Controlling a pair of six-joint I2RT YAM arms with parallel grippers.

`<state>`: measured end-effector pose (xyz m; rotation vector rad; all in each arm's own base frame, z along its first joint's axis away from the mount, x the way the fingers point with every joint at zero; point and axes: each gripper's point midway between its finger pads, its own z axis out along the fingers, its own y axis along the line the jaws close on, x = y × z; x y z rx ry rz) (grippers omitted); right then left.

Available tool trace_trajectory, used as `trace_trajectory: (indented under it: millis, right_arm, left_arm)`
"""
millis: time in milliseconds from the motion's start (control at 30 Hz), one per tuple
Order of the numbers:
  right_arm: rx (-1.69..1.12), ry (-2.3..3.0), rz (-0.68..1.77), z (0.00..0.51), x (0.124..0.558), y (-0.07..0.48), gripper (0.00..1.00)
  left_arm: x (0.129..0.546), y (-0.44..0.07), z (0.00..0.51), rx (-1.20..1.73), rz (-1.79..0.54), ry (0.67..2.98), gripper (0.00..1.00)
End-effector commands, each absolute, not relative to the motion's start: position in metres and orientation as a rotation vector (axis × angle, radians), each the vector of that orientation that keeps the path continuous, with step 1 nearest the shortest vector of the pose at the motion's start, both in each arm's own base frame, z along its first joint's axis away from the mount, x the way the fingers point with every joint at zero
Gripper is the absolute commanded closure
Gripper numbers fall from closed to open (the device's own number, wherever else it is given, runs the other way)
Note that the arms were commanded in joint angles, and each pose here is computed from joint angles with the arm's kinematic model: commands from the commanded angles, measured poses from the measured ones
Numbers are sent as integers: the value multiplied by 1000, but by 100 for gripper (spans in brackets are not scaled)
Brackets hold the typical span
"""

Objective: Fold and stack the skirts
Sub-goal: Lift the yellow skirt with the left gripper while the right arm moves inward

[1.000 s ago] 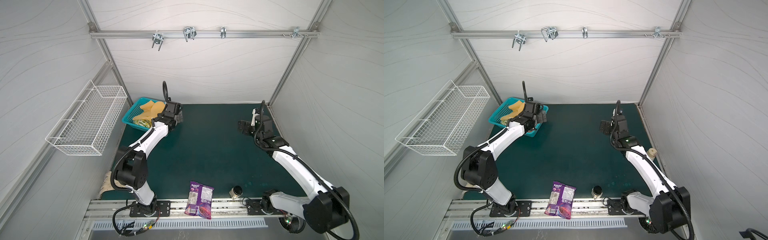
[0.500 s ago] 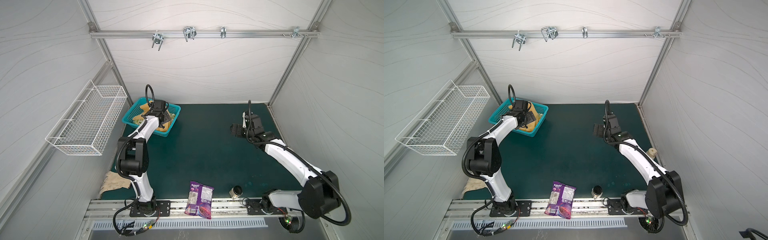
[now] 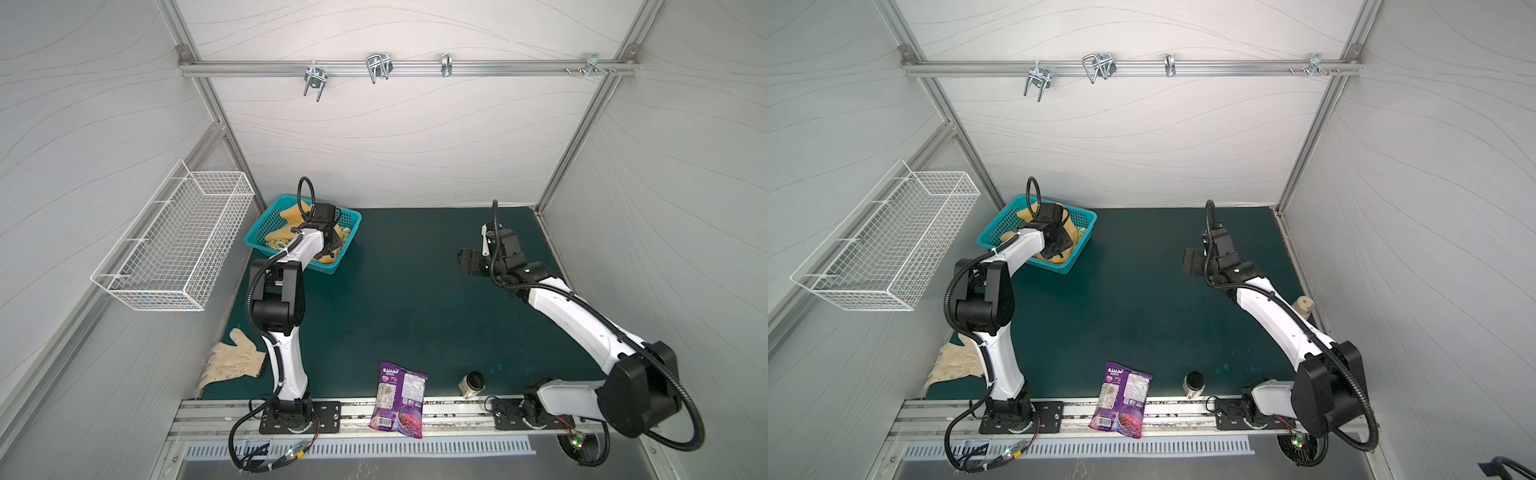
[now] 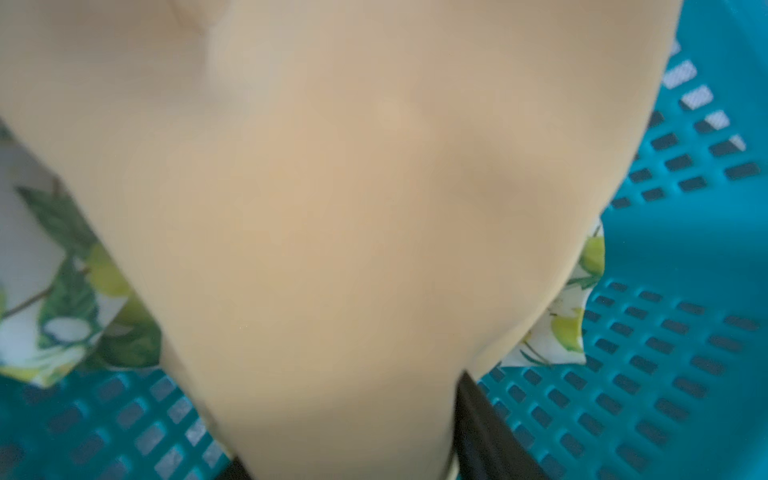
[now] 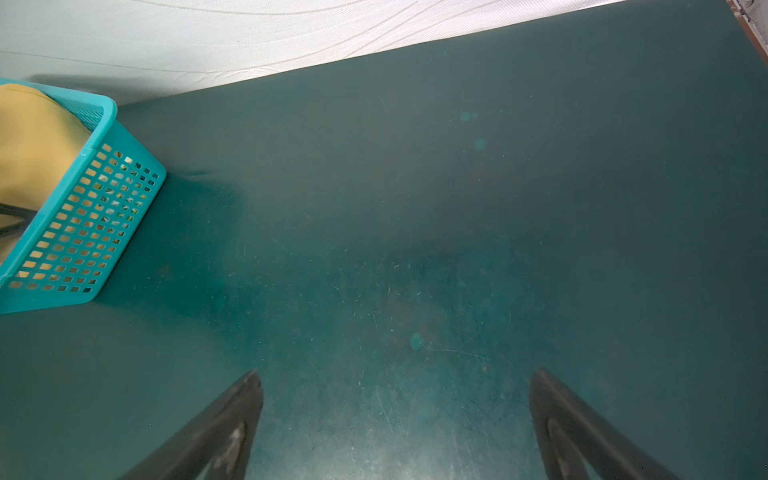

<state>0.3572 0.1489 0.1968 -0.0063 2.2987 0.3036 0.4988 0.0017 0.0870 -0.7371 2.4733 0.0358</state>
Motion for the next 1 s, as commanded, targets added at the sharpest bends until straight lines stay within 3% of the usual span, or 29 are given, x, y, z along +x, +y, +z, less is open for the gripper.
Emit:
trace_trajectory:
  millis: [0,67,367,833,967]
  right_arm:
    - [-30,2277,329,211,349,152,1]
    - [-43,2267,331,215,346,153,1]
    - [-78,2220,345,227,341,156,1]
    - [-146,2184,351,243,343,175,1]
    - [-185,2165,361,250,341,183,1]
  left_arm:
    - [516,-4,88,-726,-41,2457,81]
    - [519,-10,88,-712,-81,2462,100]
    - [518,-22,129,-623,-188,2402,100]
    - [498,-50,241,-500,-373,2187,100]
    - [487,-76,286,-331,-411,2133,100]
